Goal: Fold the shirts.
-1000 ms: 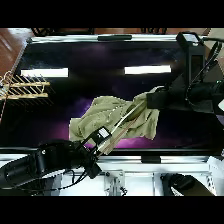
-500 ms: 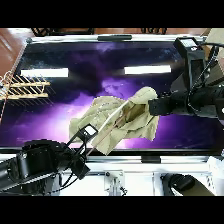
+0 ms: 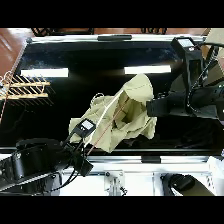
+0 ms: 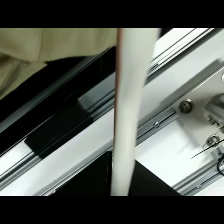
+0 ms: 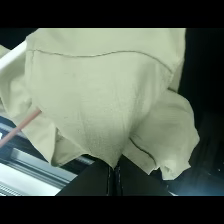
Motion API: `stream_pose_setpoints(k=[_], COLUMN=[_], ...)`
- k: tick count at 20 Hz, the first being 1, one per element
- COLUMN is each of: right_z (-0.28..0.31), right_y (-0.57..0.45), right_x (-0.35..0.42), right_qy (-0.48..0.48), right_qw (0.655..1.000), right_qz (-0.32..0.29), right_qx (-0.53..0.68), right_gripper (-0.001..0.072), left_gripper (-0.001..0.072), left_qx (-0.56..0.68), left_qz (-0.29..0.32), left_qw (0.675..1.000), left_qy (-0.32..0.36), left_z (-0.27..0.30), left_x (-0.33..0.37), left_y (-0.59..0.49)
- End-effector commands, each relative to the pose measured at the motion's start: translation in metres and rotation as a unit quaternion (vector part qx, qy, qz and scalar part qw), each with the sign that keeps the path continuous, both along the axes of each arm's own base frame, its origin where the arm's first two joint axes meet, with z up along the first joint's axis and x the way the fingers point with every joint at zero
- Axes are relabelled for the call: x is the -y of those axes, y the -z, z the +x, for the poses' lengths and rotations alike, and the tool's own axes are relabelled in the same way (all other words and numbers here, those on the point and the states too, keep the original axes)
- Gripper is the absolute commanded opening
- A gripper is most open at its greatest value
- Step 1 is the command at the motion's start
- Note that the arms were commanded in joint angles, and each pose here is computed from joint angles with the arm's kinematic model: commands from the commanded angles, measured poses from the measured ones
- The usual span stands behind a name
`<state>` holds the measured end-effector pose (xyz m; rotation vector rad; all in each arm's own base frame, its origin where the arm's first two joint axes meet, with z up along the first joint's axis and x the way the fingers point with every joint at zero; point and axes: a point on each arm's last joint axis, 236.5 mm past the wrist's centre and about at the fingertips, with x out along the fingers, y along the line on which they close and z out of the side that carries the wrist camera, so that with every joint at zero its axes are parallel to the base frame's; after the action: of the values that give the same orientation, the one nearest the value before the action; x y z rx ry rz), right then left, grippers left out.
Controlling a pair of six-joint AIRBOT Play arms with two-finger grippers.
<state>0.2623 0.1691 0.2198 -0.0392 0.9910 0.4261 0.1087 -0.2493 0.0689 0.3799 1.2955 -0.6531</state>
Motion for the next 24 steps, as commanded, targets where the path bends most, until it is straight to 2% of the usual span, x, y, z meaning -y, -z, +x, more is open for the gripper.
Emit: stream_pose_setpoints(k=[1, 4, 8, 10, 14, 17, 21, 24], right_z=[0.005, 0.011, 0.021, 0.023, 0.023, 0.019, 0.011, 0.006], right_y=[-0.005, -0.006, -0.006, -0.005, -0.005, -0.004, -0.004, -0.004], right_x=[-0.004, 0.003, 0.024, 0.031, 0.032, 0.024, 0.011, 0.002], right_qy=[-0.006, 0.001, 0.026, 0.034, 0.034, 0.015, -0.009, -0.028], right_qw=[1.000, 1.000, 0.997, 0.996, 0.996, 0.997, 0.999, 0.999], right_qz=[0.008, -0.008, -0.047, -0.060, -0.062, -0.053, -0.034, -0.020], right_qx=[0.016, 0.030, 0.047, 0.049, 0.049, 0.046, 0.034, 0.027], right_gripper=[0.0053, 0.0053, 0.0053, 0.0053, 0.0053, 0.0053, 0.0053, 0.0053], left_gripper=[0.0034, 0.0034, 0.0035, 0.0034, 0.0035, 0.0035, 0.0035, 0.0035], left_qx=[-0.008, -0.028, -0.046, -0.035, -0.033, -0.011, -0.025, 0.004], left_qz=[-0.017, -0.010, 0.083, 0.096, 0.073, 0.026, -0.033, -0.063], left_qw=[0.999, 0.996, 0.987, 0.987, 0.985, 0.987, 0.973, 0.973], left_qy=[0.041, 0.088, 0.132, 0.126, 0.152, 0.159, 0.225, 0.224], left_z=[-0.005, -0.019, -0.033, -0.034, -0.040, -0.024, -0.028, -0.008], left_x=[0.018, 0.018, -0.039, -0.063, -0.058, -0.010, 0.054, 0.086], left_y=[0.003, 0.005, 0.002, -0.010, -0.015, -0.003, 0.019, 0.017])
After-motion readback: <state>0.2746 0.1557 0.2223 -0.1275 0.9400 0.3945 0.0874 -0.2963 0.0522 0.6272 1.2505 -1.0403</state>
